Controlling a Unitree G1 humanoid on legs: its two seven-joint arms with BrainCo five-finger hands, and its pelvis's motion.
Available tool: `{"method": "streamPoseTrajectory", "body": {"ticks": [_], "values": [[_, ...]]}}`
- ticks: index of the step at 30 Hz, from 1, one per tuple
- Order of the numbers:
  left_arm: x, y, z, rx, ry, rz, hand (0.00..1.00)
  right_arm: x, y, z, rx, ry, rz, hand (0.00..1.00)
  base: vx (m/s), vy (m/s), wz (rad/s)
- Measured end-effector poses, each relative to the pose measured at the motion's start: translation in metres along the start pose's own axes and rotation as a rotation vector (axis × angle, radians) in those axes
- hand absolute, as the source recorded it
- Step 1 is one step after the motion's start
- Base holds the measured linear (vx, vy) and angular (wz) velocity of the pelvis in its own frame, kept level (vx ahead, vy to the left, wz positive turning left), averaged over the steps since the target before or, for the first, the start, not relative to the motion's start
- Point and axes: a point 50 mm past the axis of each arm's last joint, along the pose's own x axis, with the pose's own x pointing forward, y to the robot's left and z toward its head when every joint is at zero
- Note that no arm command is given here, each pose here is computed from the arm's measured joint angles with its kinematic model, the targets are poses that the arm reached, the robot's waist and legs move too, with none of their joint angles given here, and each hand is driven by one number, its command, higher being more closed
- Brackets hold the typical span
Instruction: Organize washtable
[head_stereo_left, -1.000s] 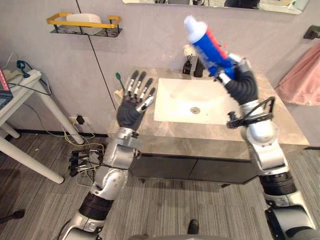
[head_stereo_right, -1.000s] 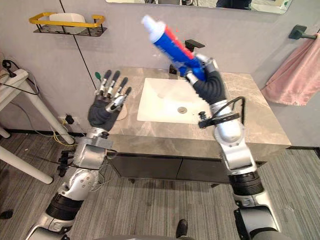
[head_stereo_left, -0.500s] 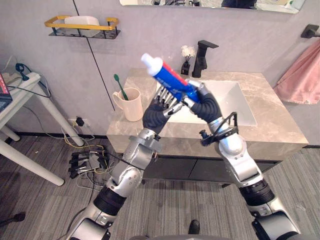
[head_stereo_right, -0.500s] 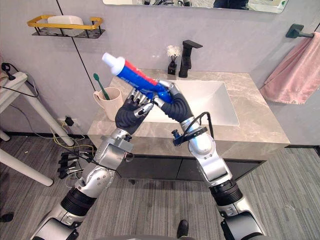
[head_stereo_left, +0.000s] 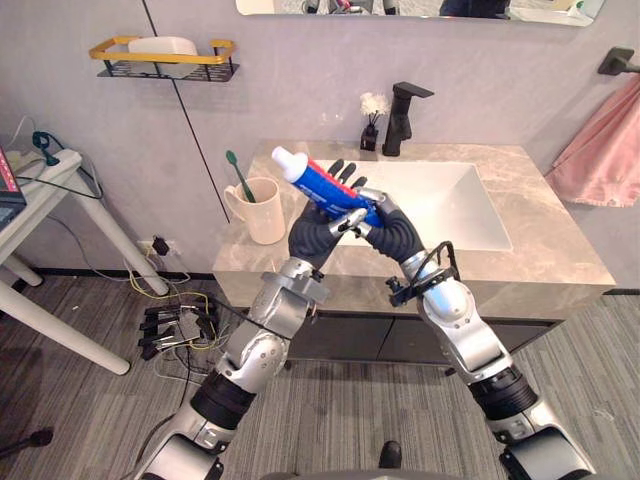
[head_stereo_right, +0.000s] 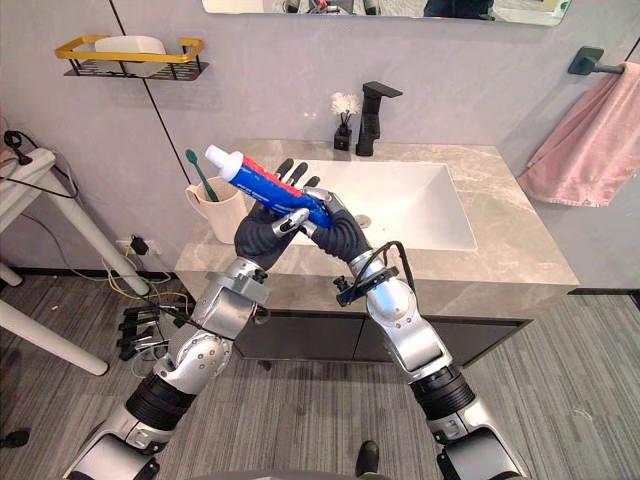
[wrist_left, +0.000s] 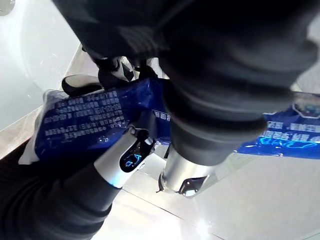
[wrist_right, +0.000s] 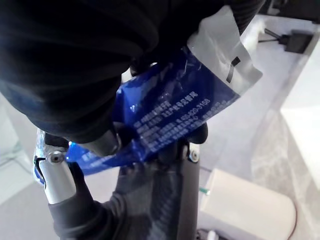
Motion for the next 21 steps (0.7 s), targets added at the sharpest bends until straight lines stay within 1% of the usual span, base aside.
{"method": "streamPoseTrajectory", "body": {"ticks": [10, 11, 21], "values": [[0.0007, -0.0002, 0.0012, 0.006, -0.007, 0.002, 0.0, -0.0077, 0.0035, -0.0069, 0.034, 0.03, -0.018, 1.0, 0.0, 0.0, 0.0], [0.0008, -0.0002, 0.001, 0.006, -0.006, 0.002, 1.0, -0.0079, 0.0043, -0.0072, 0.04, 0.031, -0.021, 1.0, 0.0, 0.0, 0.0], [0.0019, 0.0035, 0.006, -0.001, -0.031, 0.036, 1.0, -0.0085, 0.0101, -0.0065, 0.067, 0.018, -0.005, 1.0, 0.0, 0.0, 0.0]]}}
